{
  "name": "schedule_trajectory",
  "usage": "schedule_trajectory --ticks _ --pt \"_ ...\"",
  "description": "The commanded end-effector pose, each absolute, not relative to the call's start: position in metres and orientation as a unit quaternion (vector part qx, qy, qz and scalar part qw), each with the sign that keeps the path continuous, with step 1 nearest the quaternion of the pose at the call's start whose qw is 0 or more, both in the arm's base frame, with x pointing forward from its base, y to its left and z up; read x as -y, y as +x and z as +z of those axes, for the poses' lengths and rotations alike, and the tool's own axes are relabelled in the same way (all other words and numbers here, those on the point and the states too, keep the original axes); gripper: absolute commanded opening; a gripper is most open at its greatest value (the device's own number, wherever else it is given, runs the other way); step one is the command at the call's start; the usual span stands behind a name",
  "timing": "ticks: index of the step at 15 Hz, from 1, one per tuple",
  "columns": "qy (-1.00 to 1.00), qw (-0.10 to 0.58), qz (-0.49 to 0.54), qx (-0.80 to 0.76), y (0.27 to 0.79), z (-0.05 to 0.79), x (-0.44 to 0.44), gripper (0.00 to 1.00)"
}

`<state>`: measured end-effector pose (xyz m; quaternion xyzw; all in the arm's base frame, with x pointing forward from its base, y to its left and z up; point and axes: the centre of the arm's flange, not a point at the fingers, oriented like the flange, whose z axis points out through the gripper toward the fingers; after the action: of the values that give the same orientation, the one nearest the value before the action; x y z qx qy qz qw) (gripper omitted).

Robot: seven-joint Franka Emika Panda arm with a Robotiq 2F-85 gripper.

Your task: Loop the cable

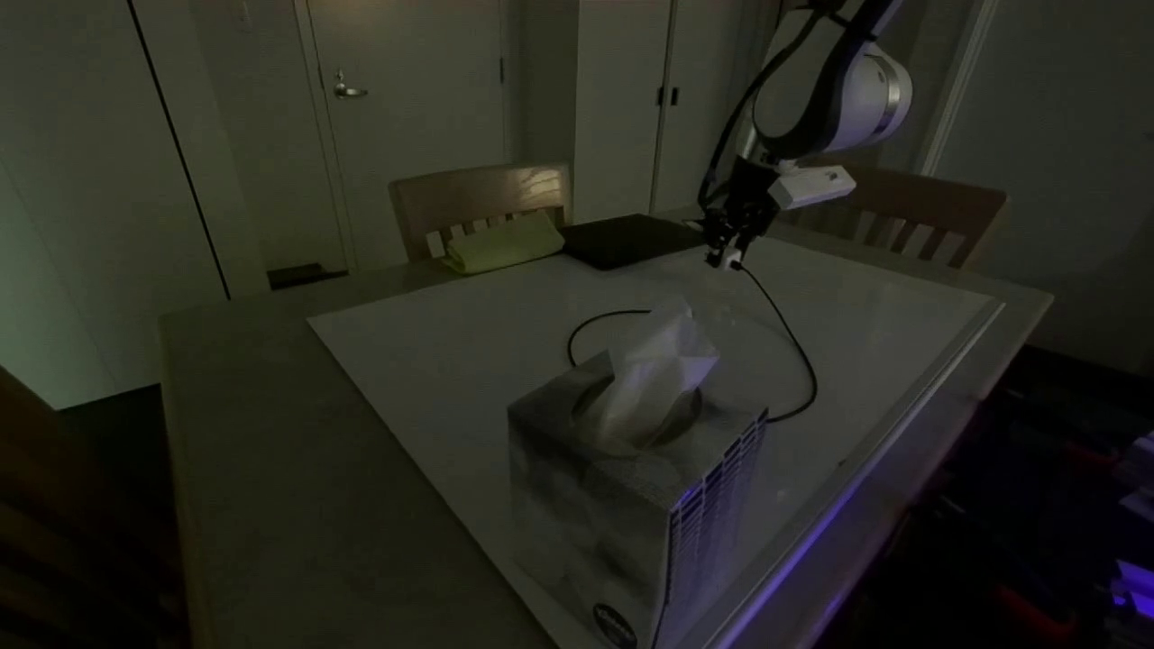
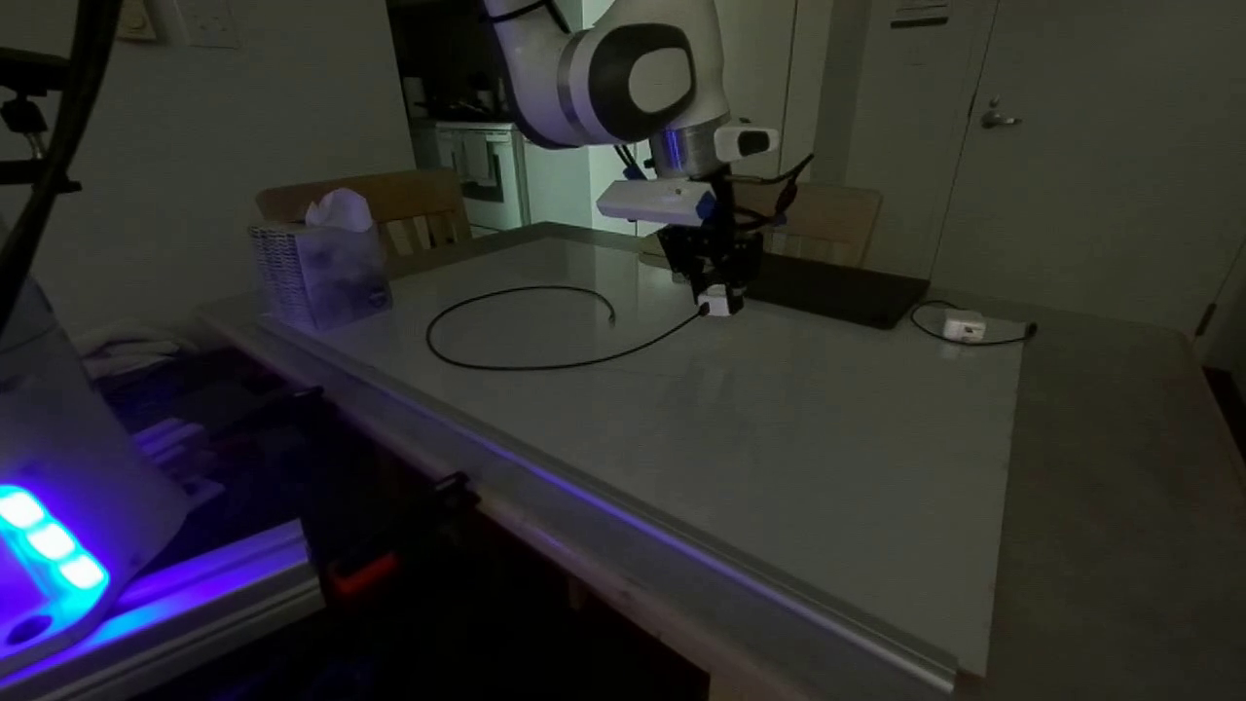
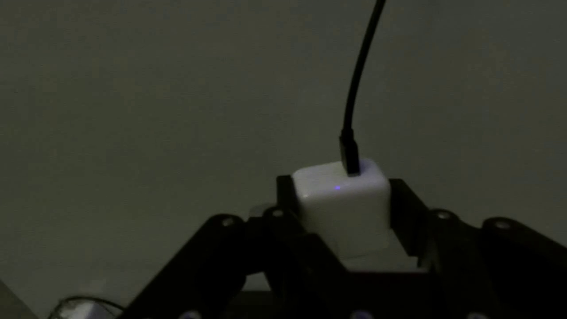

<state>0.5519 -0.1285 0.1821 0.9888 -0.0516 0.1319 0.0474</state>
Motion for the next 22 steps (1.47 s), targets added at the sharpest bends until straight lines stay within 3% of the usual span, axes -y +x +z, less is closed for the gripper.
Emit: schedule_trajectory --ticks 1,6,7,10,11,21,22 --pt "0.986 0.045 0.158 -0.044 0.584 0.206 0.110 0.29" --pt "0.970 0.037 0.163 -0.177 0.625 0.218 0.065 0.29" --pt "0.976 0.041 0.170 -0.130 0.605 0.218 0.062 0.54" --pt "0.971 0.036 0.172 -0.159 0.615 0.221 0.051 0.54" --pt "0.971 0.037 0.171 -0.160 0.615 0.220 0.053 0.29" --pt "0.884 0.006 0.176 -0.433 0.607 0.212 0.028 0.29" --pt "0.902 0.009 0.185 -0.389 0.614 0.215 0.015 0.29"
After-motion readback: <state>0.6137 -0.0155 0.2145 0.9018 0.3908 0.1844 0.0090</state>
